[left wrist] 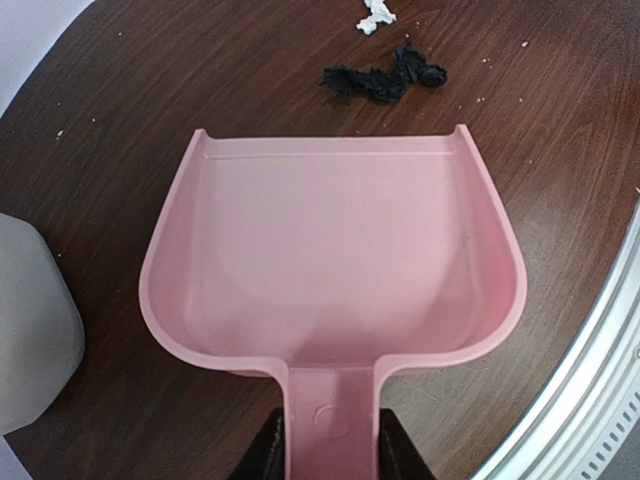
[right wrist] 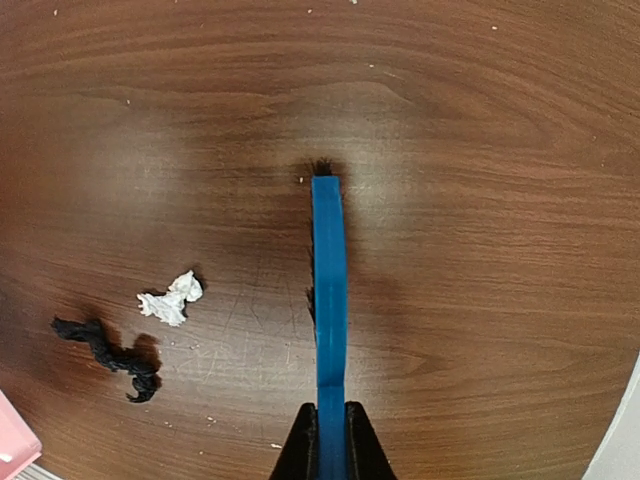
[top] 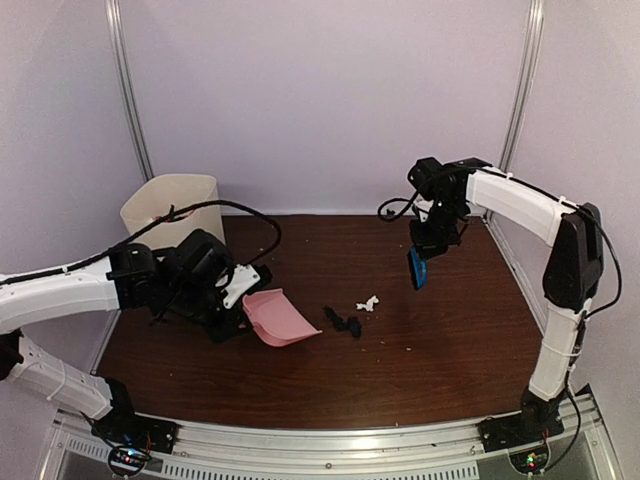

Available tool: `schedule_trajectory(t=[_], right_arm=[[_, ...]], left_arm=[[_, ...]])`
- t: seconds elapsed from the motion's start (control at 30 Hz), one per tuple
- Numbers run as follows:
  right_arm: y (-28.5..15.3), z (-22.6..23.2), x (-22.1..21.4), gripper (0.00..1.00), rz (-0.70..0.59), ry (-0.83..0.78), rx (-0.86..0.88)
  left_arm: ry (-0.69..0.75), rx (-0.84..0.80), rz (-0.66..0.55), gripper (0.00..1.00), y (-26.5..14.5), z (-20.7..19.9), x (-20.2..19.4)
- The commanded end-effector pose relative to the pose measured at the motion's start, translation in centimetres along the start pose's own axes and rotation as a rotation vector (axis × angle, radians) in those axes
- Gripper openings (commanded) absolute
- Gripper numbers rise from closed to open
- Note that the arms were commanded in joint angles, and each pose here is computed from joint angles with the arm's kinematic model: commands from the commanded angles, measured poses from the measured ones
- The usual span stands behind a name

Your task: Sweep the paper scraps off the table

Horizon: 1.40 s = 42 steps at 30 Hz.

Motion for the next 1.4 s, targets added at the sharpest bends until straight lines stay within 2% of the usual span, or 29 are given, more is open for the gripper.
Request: schedule_trajectory(t=[0.0, 0.23, 0.6, 1.13, 1.37], right_arm=[[1.8, 1.0, -0.9, 0.0, 0.031, -0.181, -0.104], [4.4, 4.2, -2.9, 0.0, 0.107, -0.299, -0.102], [6.8, 7.1, -5.7, 0.0, 0.178, -0.392, -0.105], [7.6, 13.6, -12.4, 0.0, 0.31, -0.509, 0.089], [7.4, 15.7, -14.5, 0.0, 0.363, -0.49, 0.208]], left_arm=[[0.056, -0.003, -0.044, 0.0, 1.5, -0.7, 0.9], [0.054, -0.042, -0.035, 0.0, 3.6, -1.5, 0.6], [0.082, -0.089, -0.021, 0.0, 6.8, -2.5, 0.5], [0.104, -0.129, 0.016, 0.0, 10.1, -3.4, -0.4], [0.118, -0.121, 0.027, 0.0, 10.6, -3.4, -1.3]])
Point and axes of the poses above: each gripper's point midway between its finger pads, its own y axis out along the fingers, its own z axis along the line the jaws close on, x = y × z, the point moved 2 cm from there along -y, back along the fingers, and after that the axes turned 6 degrees about y, right-handed, at the moved point
